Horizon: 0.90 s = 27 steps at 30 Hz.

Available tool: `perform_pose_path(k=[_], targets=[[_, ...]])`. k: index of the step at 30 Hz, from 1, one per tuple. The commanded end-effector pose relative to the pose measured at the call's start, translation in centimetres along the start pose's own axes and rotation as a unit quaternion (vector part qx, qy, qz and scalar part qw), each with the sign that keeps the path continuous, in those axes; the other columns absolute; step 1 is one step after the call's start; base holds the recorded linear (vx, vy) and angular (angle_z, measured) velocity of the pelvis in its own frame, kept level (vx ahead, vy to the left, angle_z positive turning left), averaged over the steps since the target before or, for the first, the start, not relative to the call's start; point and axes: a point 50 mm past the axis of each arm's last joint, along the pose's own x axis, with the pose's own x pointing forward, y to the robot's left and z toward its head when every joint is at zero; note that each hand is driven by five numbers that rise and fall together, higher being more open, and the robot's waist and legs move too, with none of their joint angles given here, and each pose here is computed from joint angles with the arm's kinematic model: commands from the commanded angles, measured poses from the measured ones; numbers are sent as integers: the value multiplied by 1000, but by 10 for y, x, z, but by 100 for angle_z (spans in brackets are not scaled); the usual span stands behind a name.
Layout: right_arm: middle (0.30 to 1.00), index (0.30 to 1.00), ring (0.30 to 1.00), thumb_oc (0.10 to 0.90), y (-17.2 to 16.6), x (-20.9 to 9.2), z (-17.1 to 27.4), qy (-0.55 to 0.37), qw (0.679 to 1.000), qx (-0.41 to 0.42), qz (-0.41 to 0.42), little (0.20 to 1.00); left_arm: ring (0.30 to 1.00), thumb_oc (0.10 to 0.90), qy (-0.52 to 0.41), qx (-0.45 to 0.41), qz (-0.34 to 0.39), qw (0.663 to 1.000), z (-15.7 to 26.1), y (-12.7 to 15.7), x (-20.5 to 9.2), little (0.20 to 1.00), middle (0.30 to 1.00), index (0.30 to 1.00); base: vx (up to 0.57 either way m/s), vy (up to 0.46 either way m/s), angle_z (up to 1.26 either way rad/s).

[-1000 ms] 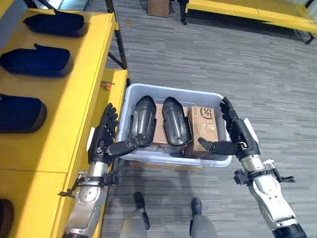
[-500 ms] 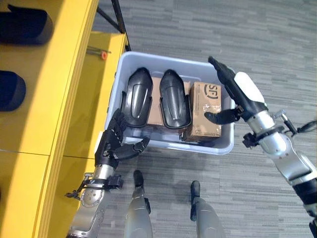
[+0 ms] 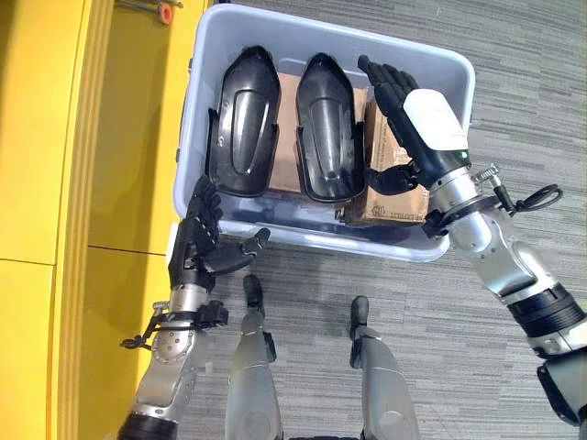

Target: Move parts from the plastic box to the shelf.

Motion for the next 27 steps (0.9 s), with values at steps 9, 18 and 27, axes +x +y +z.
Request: perform_pose_path(k=[9,18,27], targets=[[1000,1000,1000,900,-18,15,19,-40,994,15,-100,1000,1000,900,-154,-25,3,988,50,-16,10,1000,1000,1000,-7,51,2],[1000,1000,1000,900,3,2,15,-23,997,25,-75,1000,1000,900,-216,-38,8,976,75,-17,9,1000,1000,1000,-8,35,3],[1000,1000,1000,900,9,-13,25,-45,997,18,-61,1000,1000,900,-254,-50,14,966,90,-19,4,1000,1000,1000,2,14,3]])
